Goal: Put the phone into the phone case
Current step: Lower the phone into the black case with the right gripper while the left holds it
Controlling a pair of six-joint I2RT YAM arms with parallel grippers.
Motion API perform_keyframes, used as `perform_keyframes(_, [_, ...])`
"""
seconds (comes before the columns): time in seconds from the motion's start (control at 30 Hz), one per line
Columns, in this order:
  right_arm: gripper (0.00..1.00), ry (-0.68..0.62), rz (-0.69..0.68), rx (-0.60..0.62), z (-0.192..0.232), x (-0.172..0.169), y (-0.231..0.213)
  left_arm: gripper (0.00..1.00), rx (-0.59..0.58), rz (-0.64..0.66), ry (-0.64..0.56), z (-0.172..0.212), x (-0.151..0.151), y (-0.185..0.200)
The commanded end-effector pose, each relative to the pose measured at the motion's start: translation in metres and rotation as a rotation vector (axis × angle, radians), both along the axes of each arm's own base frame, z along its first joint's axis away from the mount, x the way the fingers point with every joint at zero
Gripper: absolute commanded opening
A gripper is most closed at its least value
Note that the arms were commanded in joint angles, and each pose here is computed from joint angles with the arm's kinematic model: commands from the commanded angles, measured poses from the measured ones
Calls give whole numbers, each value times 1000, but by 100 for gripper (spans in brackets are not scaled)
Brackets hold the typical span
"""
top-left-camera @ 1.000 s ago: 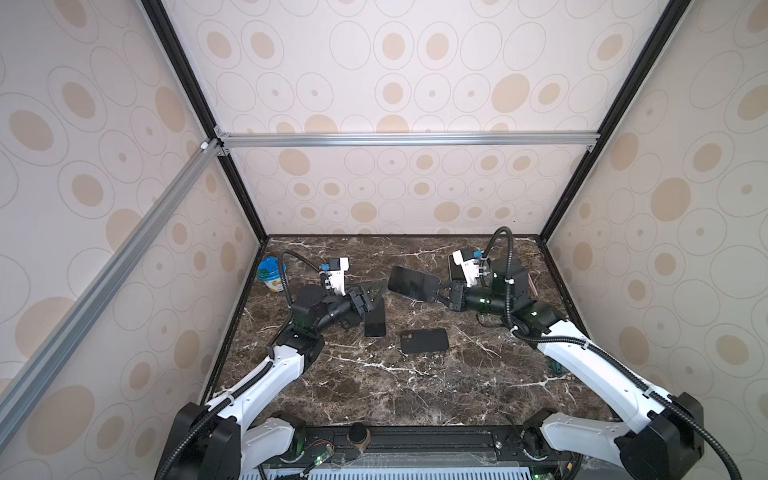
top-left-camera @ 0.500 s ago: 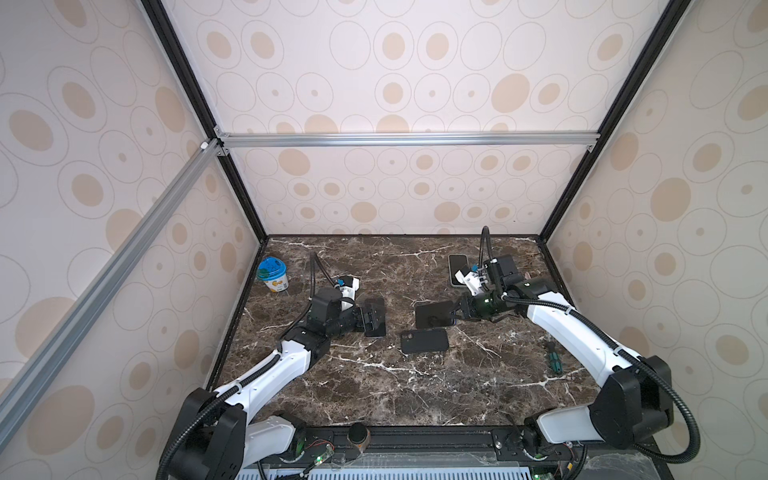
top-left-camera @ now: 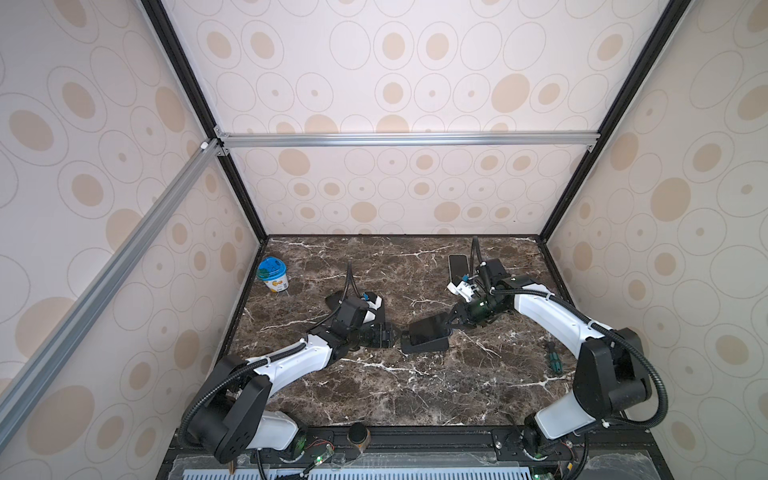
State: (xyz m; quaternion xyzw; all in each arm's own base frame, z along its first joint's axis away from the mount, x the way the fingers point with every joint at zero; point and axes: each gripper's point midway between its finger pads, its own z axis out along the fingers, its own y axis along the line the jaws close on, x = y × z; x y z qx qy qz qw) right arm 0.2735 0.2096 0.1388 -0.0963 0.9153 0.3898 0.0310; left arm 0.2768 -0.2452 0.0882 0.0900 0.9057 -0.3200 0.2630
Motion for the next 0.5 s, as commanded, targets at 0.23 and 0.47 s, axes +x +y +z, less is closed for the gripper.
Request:
perform_keyframes(0.23, [0,43,59,97,-9,10,14,84,-128,2,19,-1,4,-29])
perform_keyframes(0.47, [0,68,51,92,-22,13,14,73,-162,-8,55,-11,2,-41])
